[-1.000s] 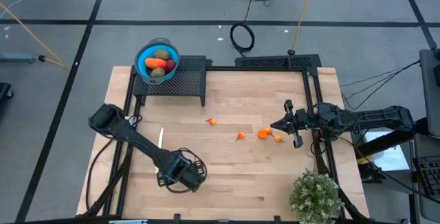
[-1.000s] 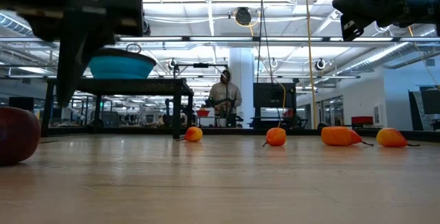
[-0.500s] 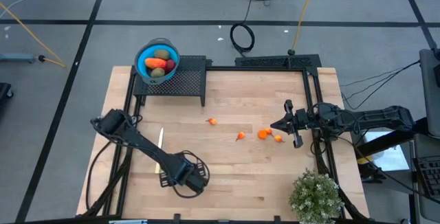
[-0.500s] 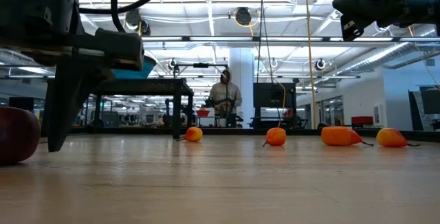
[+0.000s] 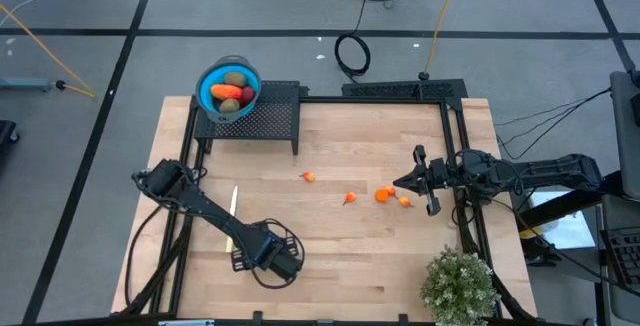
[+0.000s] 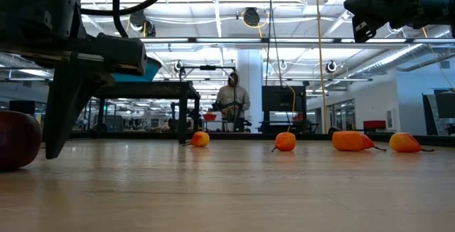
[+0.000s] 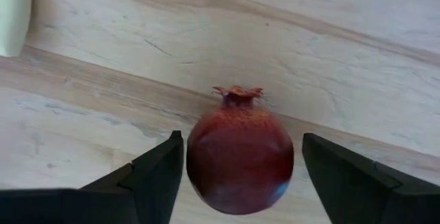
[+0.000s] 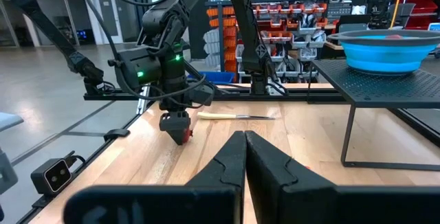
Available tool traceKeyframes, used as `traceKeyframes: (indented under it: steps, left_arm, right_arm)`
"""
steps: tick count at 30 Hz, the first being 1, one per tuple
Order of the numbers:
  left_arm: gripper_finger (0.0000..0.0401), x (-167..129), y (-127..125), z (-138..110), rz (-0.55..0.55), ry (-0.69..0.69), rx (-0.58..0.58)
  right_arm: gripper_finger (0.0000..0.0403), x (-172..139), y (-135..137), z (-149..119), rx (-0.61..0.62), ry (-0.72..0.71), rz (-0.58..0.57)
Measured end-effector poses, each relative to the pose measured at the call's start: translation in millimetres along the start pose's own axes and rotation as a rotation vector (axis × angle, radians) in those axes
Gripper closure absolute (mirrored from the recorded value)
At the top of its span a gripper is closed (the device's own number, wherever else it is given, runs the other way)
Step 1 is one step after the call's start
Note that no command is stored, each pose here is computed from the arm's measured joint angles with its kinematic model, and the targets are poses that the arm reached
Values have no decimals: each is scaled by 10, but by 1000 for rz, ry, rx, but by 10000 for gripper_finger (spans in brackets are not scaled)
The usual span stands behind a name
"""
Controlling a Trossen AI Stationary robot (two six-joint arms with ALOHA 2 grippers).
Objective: Pick & Place Fruit
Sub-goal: Put the pomegranate into the blue strainer bowl on the shelf
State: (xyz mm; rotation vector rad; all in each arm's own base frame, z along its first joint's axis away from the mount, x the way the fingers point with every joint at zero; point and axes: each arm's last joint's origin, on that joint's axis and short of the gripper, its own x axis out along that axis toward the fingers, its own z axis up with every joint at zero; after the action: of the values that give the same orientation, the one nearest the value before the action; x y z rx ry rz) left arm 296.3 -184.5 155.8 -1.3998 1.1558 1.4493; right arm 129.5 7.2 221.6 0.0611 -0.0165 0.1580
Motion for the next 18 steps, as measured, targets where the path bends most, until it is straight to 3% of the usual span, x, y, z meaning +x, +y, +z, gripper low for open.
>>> traceKeyframes:
  steps: [10,18]
  left_arm:
    - [216,-1,-1,-1,-1,1,6]
    - [212,-160,23,44,-34,16,61]
  right_arm:
    - [399,0,0,0,0,0,0]
    - [399,0,0,1,0,-1,0]
